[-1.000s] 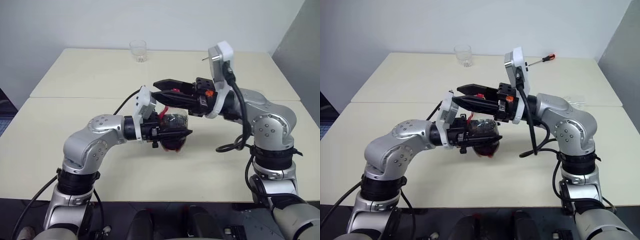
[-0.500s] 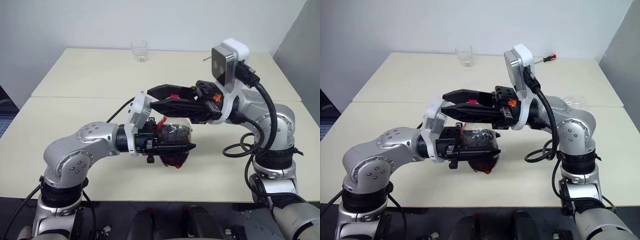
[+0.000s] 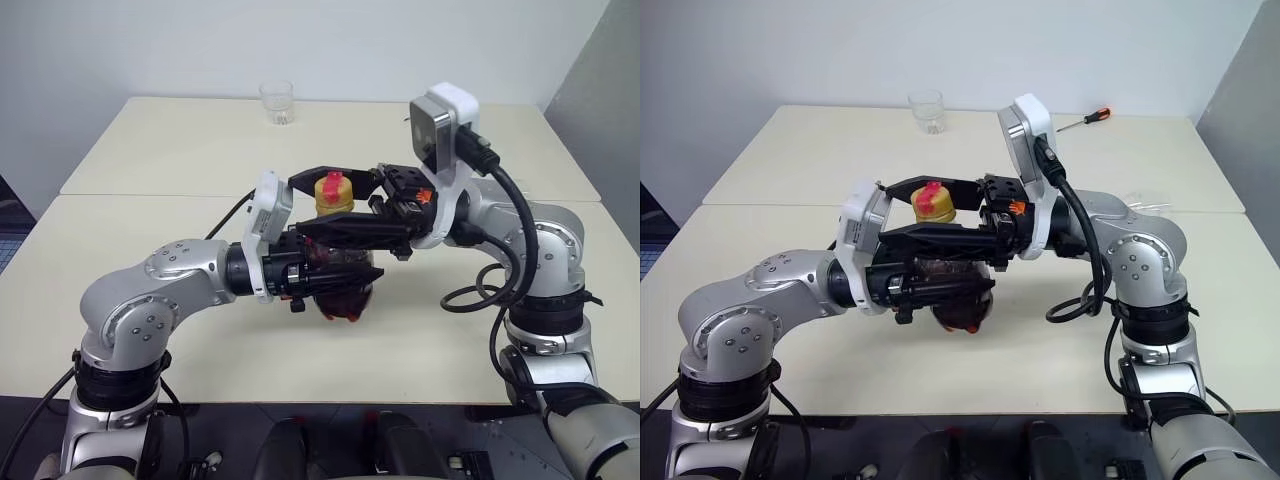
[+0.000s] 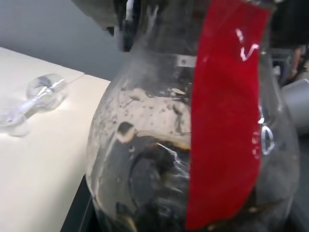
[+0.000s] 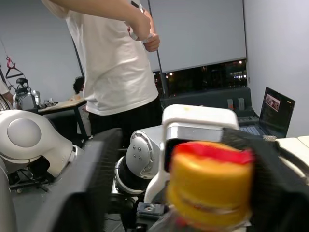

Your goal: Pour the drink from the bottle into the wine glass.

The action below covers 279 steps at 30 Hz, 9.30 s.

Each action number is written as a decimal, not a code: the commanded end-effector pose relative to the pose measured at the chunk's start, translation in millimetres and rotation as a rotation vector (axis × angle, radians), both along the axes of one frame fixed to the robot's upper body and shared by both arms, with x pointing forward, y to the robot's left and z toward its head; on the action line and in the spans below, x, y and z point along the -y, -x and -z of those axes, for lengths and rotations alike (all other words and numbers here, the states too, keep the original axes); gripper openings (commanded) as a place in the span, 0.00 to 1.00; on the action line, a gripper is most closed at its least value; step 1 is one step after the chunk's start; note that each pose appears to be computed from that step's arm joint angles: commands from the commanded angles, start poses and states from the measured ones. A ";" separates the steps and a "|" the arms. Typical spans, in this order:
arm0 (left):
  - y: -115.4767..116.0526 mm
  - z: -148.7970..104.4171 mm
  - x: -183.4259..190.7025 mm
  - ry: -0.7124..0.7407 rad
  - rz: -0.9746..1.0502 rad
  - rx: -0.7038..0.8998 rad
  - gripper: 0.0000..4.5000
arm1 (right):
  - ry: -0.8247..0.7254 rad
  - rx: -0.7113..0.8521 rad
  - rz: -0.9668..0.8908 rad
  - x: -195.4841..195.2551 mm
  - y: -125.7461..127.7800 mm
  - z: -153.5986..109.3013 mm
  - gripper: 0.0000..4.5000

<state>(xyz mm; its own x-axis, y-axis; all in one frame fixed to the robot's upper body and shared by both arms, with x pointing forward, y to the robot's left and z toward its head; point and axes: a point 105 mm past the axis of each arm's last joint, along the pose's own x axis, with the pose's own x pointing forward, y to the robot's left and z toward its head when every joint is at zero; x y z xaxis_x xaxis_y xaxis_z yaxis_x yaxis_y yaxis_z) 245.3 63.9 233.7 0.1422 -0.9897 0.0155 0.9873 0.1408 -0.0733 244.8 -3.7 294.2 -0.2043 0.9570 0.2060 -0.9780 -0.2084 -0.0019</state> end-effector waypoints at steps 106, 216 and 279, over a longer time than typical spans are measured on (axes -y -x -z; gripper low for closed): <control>-90.1 8.0 -19.1 -0.114 -0.296 0.233 0.49 | -0.033 -0.068 0.699 3.5 -74.6 9.5 0.98; -82.5 16.0 -29.9 -0.059 -0.356 0.199 0.49 | 0.019 0.259 0.738 -22.8 -64.4 -0.3 0.99; -80.7 8.7 -33.0 -0.035 -0.330 0.186 0.34 | -0.027 0.130 0.762 1.4 -71.5 -3.7 1.00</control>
<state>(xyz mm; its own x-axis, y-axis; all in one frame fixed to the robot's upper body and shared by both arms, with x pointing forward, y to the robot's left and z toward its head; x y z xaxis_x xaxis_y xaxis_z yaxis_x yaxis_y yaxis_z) 328.4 96.7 204.5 0.4659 -0.8845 -0.0232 0.8833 0.4634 0.0716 322.1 -6.1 283.0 0.5094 0.8351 0.2077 -0.8430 0.5327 -0.0744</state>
